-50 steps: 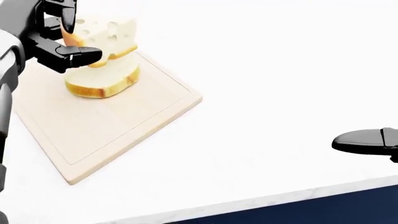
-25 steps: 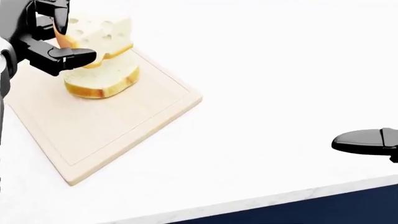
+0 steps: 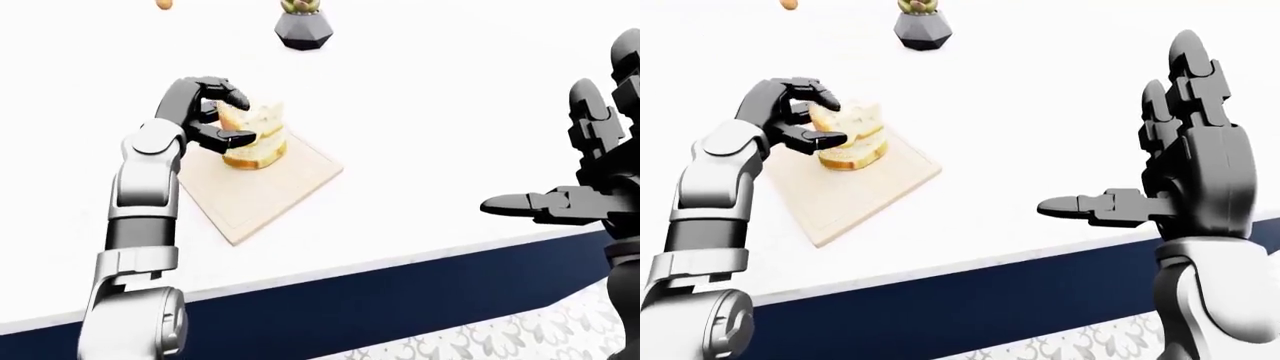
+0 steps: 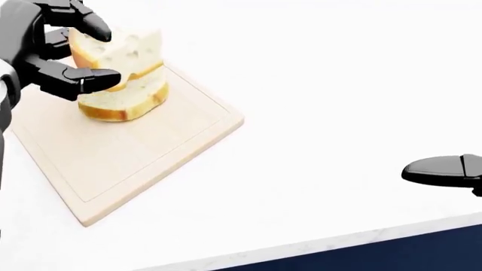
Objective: Pick up the wedge of cheese and place it on the slice of bread to prepare a simple cheese on bread dish.
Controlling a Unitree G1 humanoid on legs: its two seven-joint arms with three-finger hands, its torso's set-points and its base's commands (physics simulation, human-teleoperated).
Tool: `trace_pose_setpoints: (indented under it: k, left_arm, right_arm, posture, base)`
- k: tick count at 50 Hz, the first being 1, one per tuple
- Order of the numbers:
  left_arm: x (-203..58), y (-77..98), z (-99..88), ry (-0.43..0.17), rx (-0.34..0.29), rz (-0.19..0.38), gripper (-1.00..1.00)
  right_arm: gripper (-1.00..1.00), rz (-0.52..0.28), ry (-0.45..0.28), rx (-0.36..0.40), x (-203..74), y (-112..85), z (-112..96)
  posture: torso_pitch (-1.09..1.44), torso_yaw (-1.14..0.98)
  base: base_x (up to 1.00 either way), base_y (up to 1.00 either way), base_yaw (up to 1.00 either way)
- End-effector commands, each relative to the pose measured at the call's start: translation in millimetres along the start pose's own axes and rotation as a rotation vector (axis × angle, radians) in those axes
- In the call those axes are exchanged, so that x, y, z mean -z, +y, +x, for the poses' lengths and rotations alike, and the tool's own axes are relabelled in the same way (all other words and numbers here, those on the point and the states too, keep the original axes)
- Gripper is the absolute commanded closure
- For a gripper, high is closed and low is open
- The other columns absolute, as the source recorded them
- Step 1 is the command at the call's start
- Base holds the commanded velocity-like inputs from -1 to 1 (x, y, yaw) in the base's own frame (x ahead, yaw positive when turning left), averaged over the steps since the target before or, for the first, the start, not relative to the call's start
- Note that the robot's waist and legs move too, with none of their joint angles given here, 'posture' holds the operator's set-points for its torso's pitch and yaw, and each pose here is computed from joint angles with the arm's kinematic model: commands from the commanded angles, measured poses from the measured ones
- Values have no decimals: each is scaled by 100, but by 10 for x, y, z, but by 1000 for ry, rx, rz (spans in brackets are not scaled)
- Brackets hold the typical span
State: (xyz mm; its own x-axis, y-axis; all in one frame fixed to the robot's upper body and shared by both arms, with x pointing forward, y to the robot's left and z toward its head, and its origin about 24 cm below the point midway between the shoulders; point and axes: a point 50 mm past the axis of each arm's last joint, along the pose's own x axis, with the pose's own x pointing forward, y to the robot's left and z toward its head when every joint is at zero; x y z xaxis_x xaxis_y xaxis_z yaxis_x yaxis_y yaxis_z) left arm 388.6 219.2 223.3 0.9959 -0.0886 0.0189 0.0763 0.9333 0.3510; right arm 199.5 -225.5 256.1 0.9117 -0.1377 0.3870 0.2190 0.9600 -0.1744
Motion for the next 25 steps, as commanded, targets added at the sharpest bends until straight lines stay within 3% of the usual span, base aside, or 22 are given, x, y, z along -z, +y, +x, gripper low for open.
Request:
trace_pose_setpoints:
  k: [1, 2, 7, 12, 25]
  left_arm:
    - [-280, 80, -22, -113, -30, 21, -17]
    - [-285, 80, -22, -113, -28, 22, -33]
    - [-290, 89, -35, -113, -29, 22, -51]
    - [-290, 97, -34, -114, -30, 22, -50]
    - [-675, 310, -201, -179, -68, 3, -57]
  right_arm:
    - [-100, -16, -63, 13, -93, -16, -3]
    - [-100, -15, -63, 13, -94, -16, -2]
    - [-100, -16, -63, 15, -105, -20, -8]
    - [-100, -15, -64, 15, -109, -20, -9]
    - [-100, -22, -85, 17, -235, -60, 17]
  posture:
    - [0, 0]
    - [0, 0]
    - [0, 0]
    - [0, 0]
    - [0, 0]
  base:
    - [0, 0, 0]
    - [0, 0, 0]
    - [0, 0, 0]
    - [0, 0, 0]
    - [0, 0, 0]
